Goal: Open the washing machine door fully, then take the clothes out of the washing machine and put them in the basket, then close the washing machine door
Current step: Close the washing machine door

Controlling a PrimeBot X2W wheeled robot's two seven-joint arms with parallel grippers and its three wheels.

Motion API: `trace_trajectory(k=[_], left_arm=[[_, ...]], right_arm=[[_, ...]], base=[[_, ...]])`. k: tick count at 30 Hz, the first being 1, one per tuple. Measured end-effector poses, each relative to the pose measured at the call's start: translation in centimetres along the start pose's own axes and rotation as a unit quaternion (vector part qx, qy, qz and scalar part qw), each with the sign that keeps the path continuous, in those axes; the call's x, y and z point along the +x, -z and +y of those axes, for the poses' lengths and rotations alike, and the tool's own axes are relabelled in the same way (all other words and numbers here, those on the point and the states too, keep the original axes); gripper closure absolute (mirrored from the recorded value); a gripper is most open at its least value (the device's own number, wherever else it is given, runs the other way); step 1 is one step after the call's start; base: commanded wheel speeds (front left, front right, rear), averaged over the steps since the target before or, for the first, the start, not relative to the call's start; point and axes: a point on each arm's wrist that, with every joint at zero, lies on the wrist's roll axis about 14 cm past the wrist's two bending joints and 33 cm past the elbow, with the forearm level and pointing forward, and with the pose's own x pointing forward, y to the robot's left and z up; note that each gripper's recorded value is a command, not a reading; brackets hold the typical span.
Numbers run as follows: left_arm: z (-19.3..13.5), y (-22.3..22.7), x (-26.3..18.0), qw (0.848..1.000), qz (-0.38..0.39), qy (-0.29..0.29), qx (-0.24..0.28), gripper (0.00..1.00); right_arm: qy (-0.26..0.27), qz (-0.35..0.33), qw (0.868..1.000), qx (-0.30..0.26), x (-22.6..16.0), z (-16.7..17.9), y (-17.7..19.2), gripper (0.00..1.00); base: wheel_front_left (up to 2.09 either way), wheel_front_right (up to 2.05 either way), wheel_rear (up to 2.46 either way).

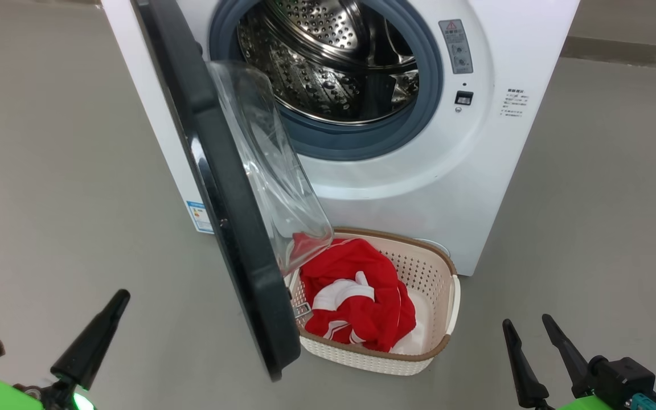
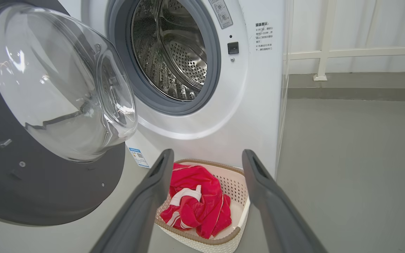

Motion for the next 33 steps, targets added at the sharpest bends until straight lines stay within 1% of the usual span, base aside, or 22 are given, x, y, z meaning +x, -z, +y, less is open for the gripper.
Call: trace_trajectory(k=[3,4,7,11,18,27,33], left_arm=[[-0.1,1.0,0.1,0.999,0.048,0.002,-0.002,1.0],[-0.1,1.0,0.1,0.999,0.048,0.002,-0.002,1.0],[0.0,2.9,0.2,0.995,0.104,0.002,-0.006,1.0],[-0.1,4.5,1.1,0.99,0.139,0.005,-0.001,1.0],[-0.5,7.1,3.5,0.984,0.175,0.017,-0.005,1.0],[-1.1,9.5,6.4,0.979,0.201,0.032,-0.007,1.0],[-1.7,11.9,8.5,0.973,0.226,0.044,-0.007,1.0]], right_arm=[[0.002,0.002,1.0,0.002,0.0,-0.1,0.2,0.0],[0.002,0.002,1.0,0.002,0.0,-0.1,0.2,0.0],[0.004,0.004,1.0,0.003,0.1,-0.3,0.3,0.0],[0.004,0.005,1.0,0.005,0.3,-0.3,0.4,0.0],[0.016,0.011,1.0,0.008,0.2,-1.2,0.9,0.0],[0.041,0.002,0.999,0.011,0.5,-3.0,0.4,0.0],[0.057,-0.002,0.998,0.013,0.7,-4.1,0.3,0.0]], base=[[0.0,0.0,0.0],[0.0,0.0,0.0],[0.0,0.0,0.0],[0.0,0.0,0.0],[0.0,0.0,0.0],[0.0,0.0,0.0],[0.0,0.0,0.0]])
